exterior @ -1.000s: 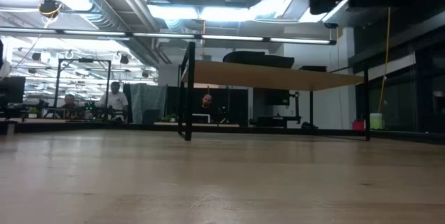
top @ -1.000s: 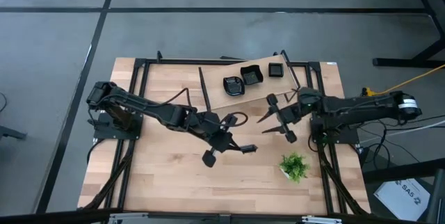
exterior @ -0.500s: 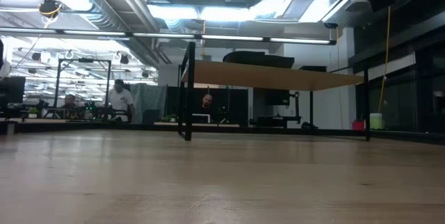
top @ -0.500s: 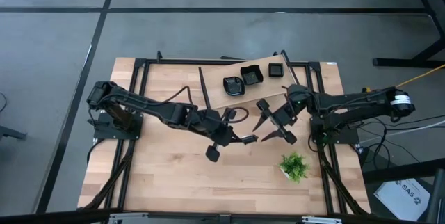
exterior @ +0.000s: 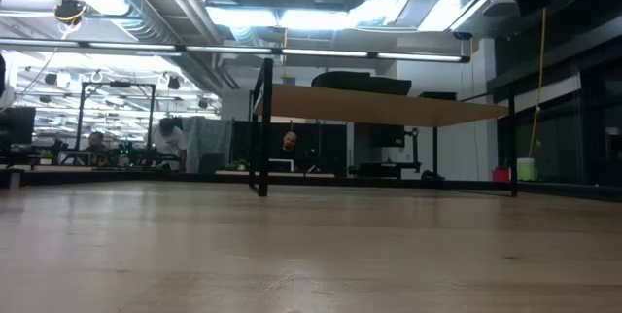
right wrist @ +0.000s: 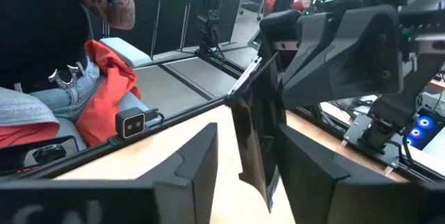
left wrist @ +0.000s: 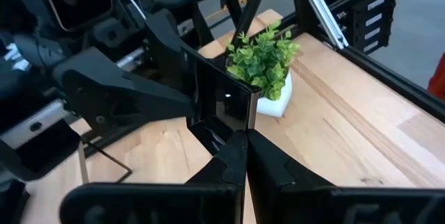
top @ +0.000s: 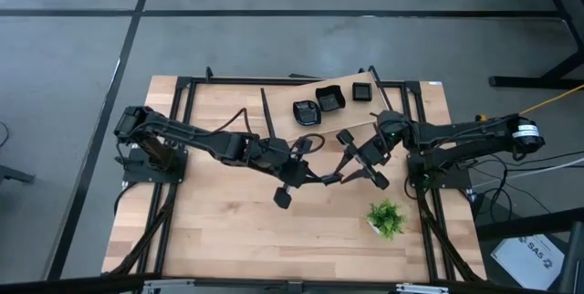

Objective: Pick & Place Mini shaped plates
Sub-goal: Stack the square plate on top of the square plate on the shelf

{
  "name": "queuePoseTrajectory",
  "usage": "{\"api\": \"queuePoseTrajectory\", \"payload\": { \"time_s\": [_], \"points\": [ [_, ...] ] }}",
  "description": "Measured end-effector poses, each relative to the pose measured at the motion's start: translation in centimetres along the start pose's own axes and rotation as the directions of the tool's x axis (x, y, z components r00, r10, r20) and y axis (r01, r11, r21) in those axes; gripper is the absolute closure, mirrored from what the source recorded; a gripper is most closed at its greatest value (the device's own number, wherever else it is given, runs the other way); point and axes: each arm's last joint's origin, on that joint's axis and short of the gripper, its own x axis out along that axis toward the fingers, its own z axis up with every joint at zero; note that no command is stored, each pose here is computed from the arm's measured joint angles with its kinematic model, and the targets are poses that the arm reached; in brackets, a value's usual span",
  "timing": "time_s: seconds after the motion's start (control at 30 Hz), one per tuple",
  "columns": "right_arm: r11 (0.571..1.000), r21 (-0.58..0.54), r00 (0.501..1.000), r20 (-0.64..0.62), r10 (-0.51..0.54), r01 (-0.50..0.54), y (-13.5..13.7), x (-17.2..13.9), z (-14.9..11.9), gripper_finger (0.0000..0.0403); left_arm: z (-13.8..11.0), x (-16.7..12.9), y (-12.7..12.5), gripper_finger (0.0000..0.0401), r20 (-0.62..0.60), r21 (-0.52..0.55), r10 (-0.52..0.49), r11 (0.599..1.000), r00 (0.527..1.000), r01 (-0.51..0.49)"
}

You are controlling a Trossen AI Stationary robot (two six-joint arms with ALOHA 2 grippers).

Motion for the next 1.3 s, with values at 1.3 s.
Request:
{"api": "queuePoseTrajectory", "payload": {
  "time_s": [1.3],
  "points": [
    [0.962,0.043,0.955,-0.137,-0.262,0.27,-0.7,-0.2,-0.6,0.0394,-0.9,-1.0,0.7,0.0278,-0.235,-0.117,0.346,0.918,0.909,-0.379]
  ]
}}
